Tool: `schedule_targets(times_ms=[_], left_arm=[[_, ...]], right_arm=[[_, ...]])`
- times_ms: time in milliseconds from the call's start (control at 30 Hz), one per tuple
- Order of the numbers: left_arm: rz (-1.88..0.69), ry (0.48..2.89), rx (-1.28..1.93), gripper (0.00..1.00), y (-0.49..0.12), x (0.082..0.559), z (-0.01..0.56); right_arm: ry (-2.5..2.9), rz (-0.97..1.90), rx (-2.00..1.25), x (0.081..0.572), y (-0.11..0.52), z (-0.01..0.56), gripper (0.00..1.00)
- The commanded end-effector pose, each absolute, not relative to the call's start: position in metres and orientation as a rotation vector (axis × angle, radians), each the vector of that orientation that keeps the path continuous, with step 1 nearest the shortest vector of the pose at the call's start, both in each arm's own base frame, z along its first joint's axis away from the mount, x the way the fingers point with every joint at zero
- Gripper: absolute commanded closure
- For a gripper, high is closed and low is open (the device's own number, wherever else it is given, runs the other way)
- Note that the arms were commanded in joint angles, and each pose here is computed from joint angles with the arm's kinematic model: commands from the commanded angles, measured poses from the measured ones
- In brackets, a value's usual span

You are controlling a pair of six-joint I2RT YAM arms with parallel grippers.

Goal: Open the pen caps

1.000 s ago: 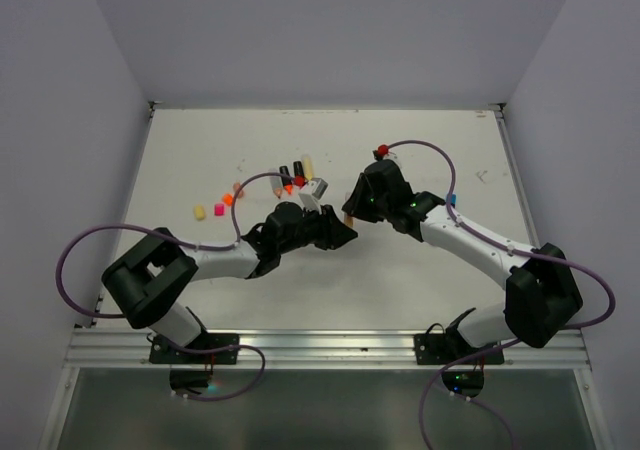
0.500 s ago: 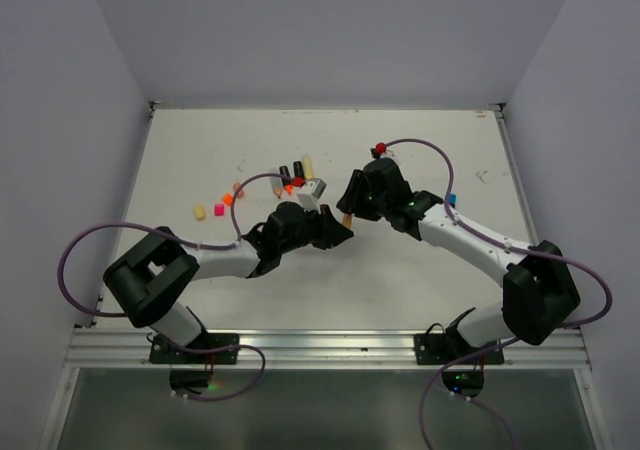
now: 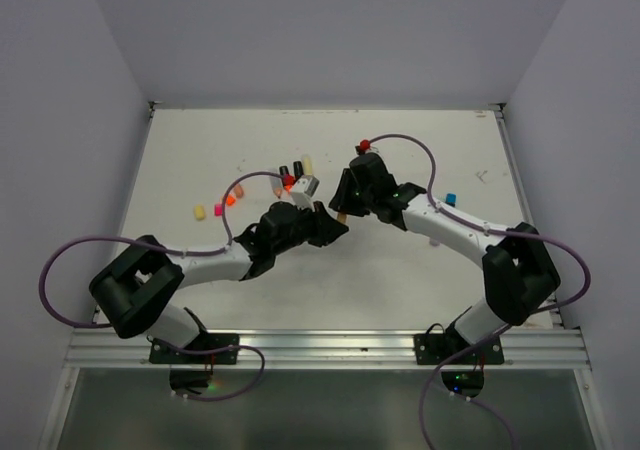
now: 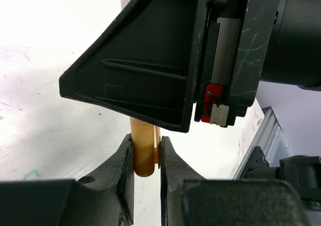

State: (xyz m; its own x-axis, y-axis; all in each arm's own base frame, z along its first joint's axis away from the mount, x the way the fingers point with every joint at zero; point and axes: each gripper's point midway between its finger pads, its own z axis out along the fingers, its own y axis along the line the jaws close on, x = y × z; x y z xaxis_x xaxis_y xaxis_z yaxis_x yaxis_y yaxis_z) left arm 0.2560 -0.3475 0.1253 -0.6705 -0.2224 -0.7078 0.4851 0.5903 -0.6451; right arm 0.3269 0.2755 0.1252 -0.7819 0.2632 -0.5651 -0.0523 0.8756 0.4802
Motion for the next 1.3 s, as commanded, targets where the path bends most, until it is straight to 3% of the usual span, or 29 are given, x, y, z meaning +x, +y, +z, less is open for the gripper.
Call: schedule_targets(times_ms=[0, 267, 500, 600, 833, 1033, 1267], left_arm=[[-1.150, 1.961, 0.266, 1.00, -0.344, 0.244, 0.141], [-1.078, 1.987, 0.229, 1.00, -0.321, 0.237, 0.134], [-1.039, 1.971, 0.207, 1.00, -0.304, 0.234, 0.135], [-0.997, 1.984, 0.165, 1.00, -0.292, 0.239, 0.135], [-0.352, 2.124, -0.212, 1.00, -0.177, 0.280, 0.116], [-0.123, 2.169, -0.468, 1.00, -0.104, 0.279, 0.093], [0.027, 2.265, -0.626, 1.00, -0.080, 0.263, 0.039]], right_arm=[[2.223, 0.603, 0.169, 0.372, 0.279, 0.171, 1.00], [2.082, 0.586, 0.287, 0.461, 0.244, 0.231, 1.00], [2.052, 0.585, 0.275, 0.492, 0.237, 0.256, 1.00], [2.074, 0.606, 0.256, 0.490, 0.242, 0.247, 1.00], [2.222, 0.600, 0.076, 0.452, 0.271, 0.179, 1.00], [2.340, 0.621, -0.136, 0.408, 0.329, 0.122, 1.00], [2.423, 0.632, -0.231, 0.391, 0.363, 0.073, 1.00]])
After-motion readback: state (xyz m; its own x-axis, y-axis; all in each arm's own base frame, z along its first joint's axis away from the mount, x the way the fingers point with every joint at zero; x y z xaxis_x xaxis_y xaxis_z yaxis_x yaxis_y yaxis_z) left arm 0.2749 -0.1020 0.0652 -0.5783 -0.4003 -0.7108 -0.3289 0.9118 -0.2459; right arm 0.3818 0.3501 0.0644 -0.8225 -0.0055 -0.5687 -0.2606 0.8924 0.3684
